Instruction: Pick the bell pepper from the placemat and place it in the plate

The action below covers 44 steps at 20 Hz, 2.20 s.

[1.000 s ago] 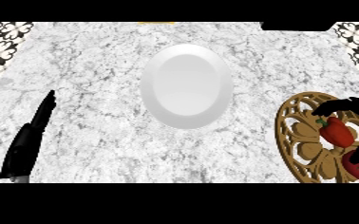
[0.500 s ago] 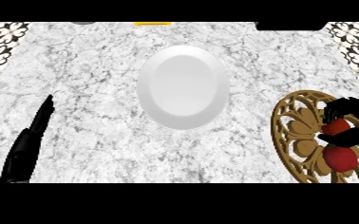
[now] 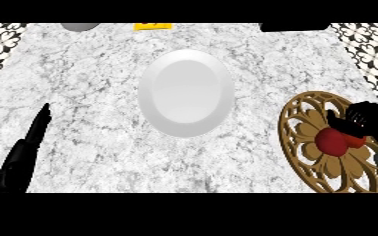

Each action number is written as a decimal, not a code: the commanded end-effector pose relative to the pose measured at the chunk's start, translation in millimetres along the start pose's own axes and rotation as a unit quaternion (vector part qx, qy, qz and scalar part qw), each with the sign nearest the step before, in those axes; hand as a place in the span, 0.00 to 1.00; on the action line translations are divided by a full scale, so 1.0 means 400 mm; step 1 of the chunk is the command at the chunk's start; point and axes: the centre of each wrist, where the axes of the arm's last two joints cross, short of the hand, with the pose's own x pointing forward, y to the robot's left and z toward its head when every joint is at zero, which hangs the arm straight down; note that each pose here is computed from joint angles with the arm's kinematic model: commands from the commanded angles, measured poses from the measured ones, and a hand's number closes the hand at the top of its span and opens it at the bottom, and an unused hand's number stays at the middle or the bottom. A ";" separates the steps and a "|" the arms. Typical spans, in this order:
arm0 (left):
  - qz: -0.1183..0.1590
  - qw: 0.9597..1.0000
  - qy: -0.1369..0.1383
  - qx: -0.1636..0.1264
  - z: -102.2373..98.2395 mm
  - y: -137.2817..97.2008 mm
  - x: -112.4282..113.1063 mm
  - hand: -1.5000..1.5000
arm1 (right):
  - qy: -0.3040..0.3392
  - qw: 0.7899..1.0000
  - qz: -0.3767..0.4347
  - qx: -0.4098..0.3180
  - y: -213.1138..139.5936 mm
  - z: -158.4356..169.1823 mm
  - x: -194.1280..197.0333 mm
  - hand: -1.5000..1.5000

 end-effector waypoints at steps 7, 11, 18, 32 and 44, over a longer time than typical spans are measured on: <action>-0.008 1.000 0.003 0.012 0.010 0.029 0.008 0.50 | -0.038 0.971 -0.014 -0.237 -0.048 0.136 0.184 1.00; -0.001 1.000 0.014 0.009 0.019 0.023 -0.009 0.50 | -0.148 0.949 -0.048 -0.275 -0.117 0.246 0.317 1.00; 0.005 1.000 -0.013 -0.010 0.002 -0.007 0.033 0.50 | -0.219 0.937 -0.084 -0.260 -0.153 0.489 0.470 1.00; 0.012 0.999 -0.021 -0.024 0.012 -0.046 0.027 0.50 | -0.213 0.951 -0.124 -0.188 -0.116 0.479 0.881 1.00; 0.016 0.999 -0.035 -0.034 -0.040 -0.051 0.042 0.50 | -0.182 0.972 -0.105 -0.102 0.053 0.267 0.982 1.00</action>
